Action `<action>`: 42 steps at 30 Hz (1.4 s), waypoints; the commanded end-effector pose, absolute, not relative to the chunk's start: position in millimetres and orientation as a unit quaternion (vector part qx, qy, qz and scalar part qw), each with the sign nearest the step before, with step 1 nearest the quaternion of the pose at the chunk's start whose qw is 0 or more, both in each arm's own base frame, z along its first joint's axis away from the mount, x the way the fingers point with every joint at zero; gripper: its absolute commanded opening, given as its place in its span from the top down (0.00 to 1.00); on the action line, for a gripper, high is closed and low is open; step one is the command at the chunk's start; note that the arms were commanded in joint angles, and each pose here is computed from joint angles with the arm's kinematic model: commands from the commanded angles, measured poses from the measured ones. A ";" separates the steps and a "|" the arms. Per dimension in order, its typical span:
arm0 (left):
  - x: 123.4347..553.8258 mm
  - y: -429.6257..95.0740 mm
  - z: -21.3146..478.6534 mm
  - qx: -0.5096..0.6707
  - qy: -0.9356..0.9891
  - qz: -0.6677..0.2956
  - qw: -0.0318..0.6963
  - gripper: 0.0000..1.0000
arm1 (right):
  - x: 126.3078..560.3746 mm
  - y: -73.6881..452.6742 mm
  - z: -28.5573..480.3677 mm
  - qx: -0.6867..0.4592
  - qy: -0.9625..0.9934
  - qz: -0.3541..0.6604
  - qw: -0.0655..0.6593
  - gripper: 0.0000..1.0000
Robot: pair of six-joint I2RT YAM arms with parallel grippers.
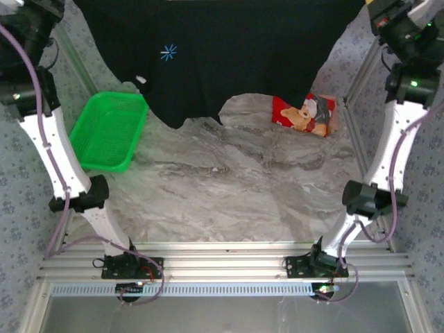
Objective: Fold and stack the t-shirts
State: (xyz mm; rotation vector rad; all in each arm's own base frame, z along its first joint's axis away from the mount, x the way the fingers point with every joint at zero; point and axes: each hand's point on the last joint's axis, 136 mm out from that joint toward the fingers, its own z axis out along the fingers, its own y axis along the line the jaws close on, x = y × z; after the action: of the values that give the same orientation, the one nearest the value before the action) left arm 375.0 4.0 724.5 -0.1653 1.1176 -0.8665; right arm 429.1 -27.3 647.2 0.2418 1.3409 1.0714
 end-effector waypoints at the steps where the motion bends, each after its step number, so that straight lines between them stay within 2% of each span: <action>1: 316.1 7.8 761.2 -0.069 0.462 -0.362 0.807 1.00 | 368.9 -22.7 687.6 0.085 0.560 0.463 0.682 1.00; 6: 305.3 7.4 763.5 -0.072 0.461 -0.355 0.810 1.00 | 337.6 -21.3 698.2 0.084 0.561 0.459 0.684 1.00; 10: 320.3 11.7 754.7 -0.081 0.474 -0.355 0.802 1.00 | 340.3 -28.4 692.3 0.096 0.569 0.457 0.676 1.00; 16: 363.4 16.5 730.1 -0.093 0.505 -0.374 0.772 1.00 | 371.2 -35.8 673.9 0.103 0.584 0.459 0.662 1.00; 24: 425.7 7.1 699.6 -0.098 0.523 -0.424 0.732 1.00 | 441.5 -41.7 639.2 0.115 0.599 0.478 0.632 1.00; 29: 444.5 10.7 699.0 -0.105 0.500 -0.451 0.732 1.00 | 472.3 -47.5 640.6 0.110 0.578 0.499 0.636 1.00; 37: 432.6 31.0 719.3 -0.095 0.457 -0.431 0.772 0.98 | 481.0 -71.4 642.6 0.105 0.561 0.484 0.663 1.00; 42: 419.1 29.6 712.4 -0.047 0.501 -0.362 0.785 0.98 | 488.5 -92.8 594.8 0.122 0.627 0.445 0.628 1.00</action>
State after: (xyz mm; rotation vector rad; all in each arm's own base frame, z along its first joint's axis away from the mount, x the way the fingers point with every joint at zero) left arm 465.8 16.4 675.3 -0.1928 1.1800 -0.9611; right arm 496.1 -59.3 604.5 0.2381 1.4119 1.1452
